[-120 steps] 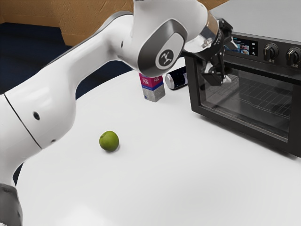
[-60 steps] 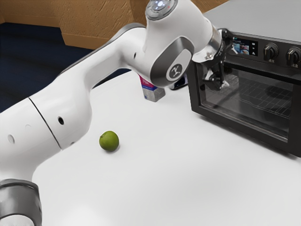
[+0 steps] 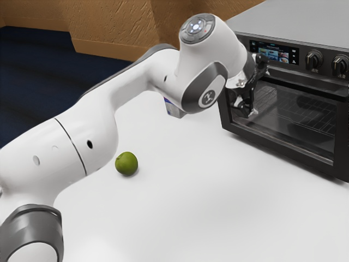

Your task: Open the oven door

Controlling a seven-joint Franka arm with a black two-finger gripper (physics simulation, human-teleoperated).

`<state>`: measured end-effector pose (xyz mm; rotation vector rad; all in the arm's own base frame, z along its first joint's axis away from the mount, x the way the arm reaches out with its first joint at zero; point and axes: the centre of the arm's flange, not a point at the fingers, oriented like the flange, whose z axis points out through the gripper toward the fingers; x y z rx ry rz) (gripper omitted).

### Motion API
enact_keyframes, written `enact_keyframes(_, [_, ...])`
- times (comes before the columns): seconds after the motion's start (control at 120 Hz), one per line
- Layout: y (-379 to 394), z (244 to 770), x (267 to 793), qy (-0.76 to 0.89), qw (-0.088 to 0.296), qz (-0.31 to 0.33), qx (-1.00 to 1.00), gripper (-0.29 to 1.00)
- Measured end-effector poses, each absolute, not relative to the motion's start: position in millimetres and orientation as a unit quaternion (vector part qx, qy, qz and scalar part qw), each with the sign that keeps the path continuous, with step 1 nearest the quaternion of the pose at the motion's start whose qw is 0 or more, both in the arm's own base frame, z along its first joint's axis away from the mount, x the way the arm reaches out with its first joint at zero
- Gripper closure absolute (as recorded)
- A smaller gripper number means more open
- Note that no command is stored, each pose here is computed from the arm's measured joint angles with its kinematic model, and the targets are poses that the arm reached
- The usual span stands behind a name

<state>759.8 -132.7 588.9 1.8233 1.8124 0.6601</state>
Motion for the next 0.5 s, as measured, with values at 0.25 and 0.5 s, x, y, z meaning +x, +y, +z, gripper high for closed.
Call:
enact_keyframes(0.25, [-103,590,695,0.678,0.188,0.238,0.670,0.00])
enact_keyframes(0.5, [-80,616,615,0.697,0.196,0.235,0.648,0.00])
